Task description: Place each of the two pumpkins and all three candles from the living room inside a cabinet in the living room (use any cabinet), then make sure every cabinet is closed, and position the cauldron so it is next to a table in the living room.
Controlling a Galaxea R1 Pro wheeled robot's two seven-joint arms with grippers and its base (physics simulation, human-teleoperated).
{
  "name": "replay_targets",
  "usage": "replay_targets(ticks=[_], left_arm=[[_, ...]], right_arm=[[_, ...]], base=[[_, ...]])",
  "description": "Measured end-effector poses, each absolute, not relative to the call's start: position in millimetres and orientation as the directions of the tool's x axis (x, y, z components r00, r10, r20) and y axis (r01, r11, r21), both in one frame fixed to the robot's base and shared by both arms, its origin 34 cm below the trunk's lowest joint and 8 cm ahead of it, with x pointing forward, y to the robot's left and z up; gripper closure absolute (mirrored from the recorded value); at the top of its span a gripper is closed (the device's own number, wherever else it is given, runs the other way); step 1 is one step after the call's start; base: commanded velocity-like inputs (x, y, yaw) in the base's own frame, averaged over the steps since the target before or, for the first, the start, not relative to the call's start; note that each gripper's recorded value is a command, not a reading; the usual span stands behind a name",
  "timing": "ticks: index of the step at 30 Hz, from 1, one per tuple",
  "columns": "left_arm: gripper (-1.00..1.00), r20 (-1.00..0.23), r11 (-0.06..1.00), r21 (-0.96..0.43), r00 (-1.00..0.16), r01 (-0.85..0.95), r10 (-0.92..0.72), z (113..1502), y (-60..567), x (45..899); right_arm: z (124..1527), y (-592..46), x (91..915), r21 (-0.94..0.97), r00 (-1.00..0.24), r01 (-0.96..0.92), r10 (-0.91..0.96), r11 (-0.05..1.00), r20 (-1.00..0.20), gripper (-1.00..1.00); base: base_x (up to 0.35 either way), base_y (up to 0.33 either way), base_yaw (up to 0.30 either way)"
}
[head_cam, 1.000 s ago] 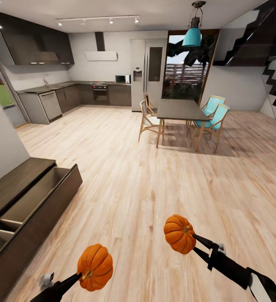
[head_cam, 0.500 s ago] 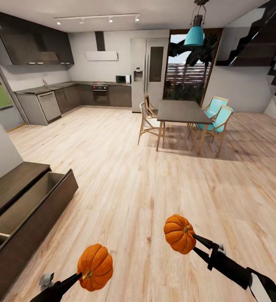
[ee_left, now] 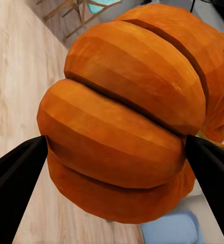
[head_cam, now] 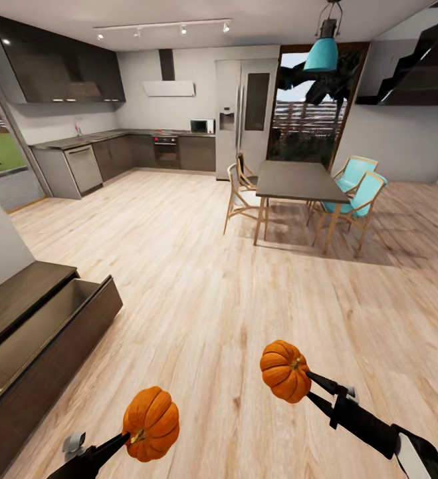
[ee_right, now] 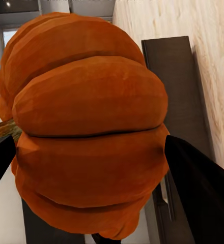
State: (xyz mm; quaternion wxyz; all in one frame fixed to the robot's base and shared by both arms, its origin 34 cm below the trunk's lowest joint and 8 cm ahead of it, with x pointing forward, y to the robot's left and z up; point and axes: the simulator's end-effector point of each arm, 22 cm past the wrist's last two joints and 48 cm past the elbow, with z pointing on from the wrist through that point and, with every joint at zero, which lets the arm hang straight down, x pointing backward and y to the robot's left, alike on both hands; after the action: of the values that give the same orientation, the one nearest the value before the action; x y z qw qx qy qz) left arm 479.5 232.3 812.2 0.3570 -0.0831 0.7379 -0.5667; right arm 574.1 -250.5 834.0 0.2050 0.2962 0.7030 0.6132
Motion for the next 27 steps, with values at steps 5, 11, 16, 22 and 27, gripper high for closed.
replay_targets(ticks=[5,11,16,22,27], left_arm=[[1.00,-0.433,0.344,-0.896,-0.731,0.283,-0.527,812.3,232.3,479.6],[1.00,-0.434,0.343,-0.895,-0.731,0.284,-0.527,812.6,232.2,479.7],[1.00,-0.434,0.344,-0.895,-0.731,0.283,-0.527,812.4,232.3,479.7],[1.00,-0.434,0.344,-0.895,-0.731,0.283,-0.527,812.5,232.2,479.8],[1.00,-0.433,0.343,-0.896,-0.731,0.283,-0.528,812.4,231.8,479.8]], right_arm=[[834.1,-250.4,574.2,0.984,-0.740,0.165,0.668,0.072,0.075,1.00],[834.1,-250.1,574.2,0.984,-0.740,0.165,0.668,0.072,0.075,1.00],[834.2,-249.9,574.3,0.984,-0.740,0.164,0.668,0.071,0.076,1.00],[834.1,-249.9,574.2,0.984,-0.740,0.165,0.668,0.071,0.076,1.00],[834.2,-249.9,574.2,0.984,-0.740,0.164,0.668,0.071,0.076,1.00]], base=[[0.309,-0.102,0.010],[0.309,-0.103,0.141],[0.309,-0.107,0.216],[0.309,-0.110,0.091],[0.309,-0.112,0.011]])
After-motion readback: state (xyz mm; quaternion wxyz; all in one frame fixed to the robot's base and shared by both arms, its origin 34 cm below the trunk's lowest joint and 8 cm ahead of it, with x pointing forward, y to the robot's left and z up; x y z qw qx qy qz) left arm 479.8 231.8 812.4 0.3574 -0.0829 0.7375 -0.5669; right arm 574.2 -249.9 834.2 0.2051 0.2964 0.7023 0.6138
